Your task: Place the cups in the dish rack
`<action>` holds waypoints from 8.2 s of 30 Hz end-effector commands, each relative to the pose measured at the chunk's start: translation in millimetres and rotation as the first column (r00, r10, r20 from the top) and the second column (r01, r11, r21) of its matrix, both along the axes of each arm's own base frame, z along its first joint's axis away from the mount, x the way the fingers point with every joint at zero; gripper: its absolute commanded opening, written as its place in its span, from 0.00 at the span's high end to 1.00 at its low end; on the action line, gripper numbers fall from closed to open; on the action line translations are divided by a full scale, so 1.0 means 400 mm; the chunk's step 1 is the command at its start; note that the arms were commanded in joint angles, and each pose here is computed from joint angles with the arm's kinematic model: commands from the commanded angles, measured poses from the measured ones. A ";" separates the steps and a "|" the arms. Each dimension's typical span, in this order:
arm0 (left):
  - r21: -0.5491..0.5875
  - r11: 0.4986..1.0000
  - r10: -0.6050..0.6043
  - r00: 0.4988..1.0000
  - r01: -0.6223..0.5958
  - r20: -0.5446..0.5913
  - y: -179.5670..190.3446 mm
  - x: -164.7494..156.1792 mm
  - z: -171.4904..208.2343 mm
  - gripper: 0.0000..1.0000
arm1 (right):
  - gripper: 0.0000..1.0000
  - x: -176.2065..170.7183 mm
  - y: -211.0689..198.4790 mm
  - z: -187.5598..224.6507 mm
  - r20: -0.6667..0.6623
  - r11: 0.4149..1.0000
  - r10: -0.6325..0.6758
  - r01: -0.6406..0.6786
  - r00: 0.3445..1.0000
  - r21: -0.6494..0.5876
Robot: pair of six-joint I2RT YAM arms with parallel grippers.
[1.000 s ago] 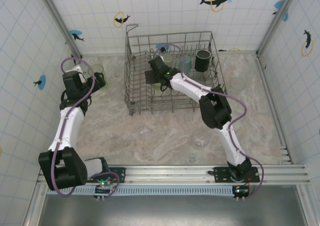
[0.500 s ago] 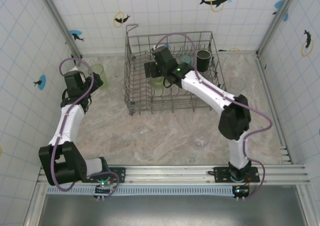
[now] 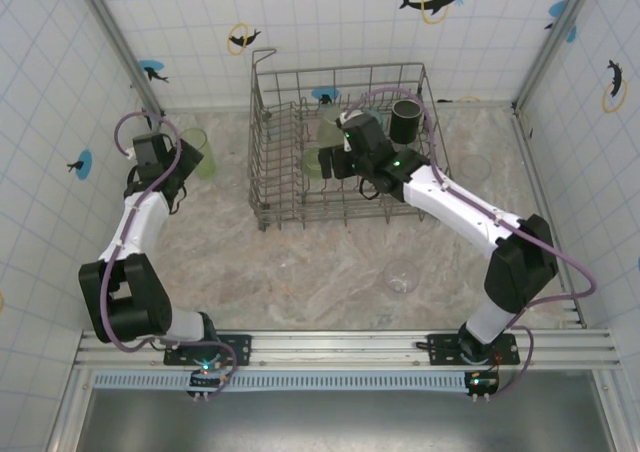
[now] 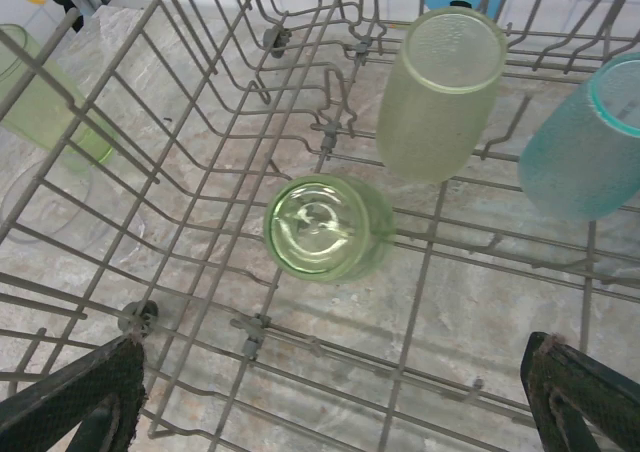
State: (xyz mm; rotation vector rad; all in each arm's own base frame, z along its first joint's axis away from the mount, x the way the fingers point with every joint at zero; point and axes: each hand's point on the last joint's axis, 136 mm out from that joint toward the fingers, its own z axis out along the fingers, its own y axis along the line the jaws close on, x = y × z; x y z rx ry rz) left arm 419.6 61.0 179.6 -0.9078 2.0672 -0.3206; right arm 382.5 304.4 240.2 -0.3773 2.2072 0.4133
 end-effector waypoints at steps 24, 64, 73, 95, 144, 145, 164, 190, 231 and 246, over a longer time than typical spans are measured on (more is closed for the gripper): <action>-0.250 0.966 0.124 0.967 -0.066 0.223 0.004 0.074 -0.028 0.02 | 0.00 -0.006 -0.227 0.134 0.111 0.971 -0.057 0.029 0.992 0.238; -0.407 0.911 0.148 0.972 -0.061 0.184 0.014 0.202 -0.173 0.15 | 0.00 0.006 -0.276 0.162 0.134 0.979 -0.103 0.077 0.986 0.186; -0.406 0.912 0.133 0.980 -0.062 0.148 0.006 0.176 -0.176 0.60 | 0.00 0.003 -0.280 0.159 0.130 0.977 -0.098 0.070 0.987 0.200; -0.370 0.929 0.103 0.977 -0.027 0.189 0.008 0.004 -0.079 1.00 | 0.00 0.002 -0.231 0.080 -0.016 0.973 0.023 -0.019 1.000 0.229; -0.471 0.732 -0.129 0.778 0.493 0.614 -0.208 -0.145 0.298 1.00 | 0.00 0.123 0.068 0.098 -0.091 0.885 0.179 -0.120 0.980 0.450; -0.458 0.726 -0.152 0.770 0.512 0.620 -0.228 -0.142 0.309 1.00 | 0.00 0.122 0.072 0.101 -0.090 0.879 0.189 -0.128 0.978 0.459; -0.415 0.580 -0.367 0.679 0.701 0.636 -0.468 -0.114 0.350 1.00 | 0.00 0.070 0.138 0.249 0.067 0.639 0.319 -0.267 0.945 0.722; -0.396 0.448 -0.470 0.588 0.801 0.658 -0.622 -0.099 0.343 1.00 | 0.00 0.091 0.203 0.236 -0.023 0.473 0.398 -0.183 0.917 0.862; -0.332 0.584 -0.577 0.667 0.740 0.471 -0.600 -0.130 0.210 0.05 | 0.62 0.150 0.063 0.249 -0.018 0.472 0.249 -0.106 0.968 0.875; -0.185 0.758 -0.552 0.766 0.625 0.329 -0.479 -0.143 0.226 0.02 | 0.62 0.196 -0.074 0.231 0.010 0.739 -0.018 0.006 1.000 0.673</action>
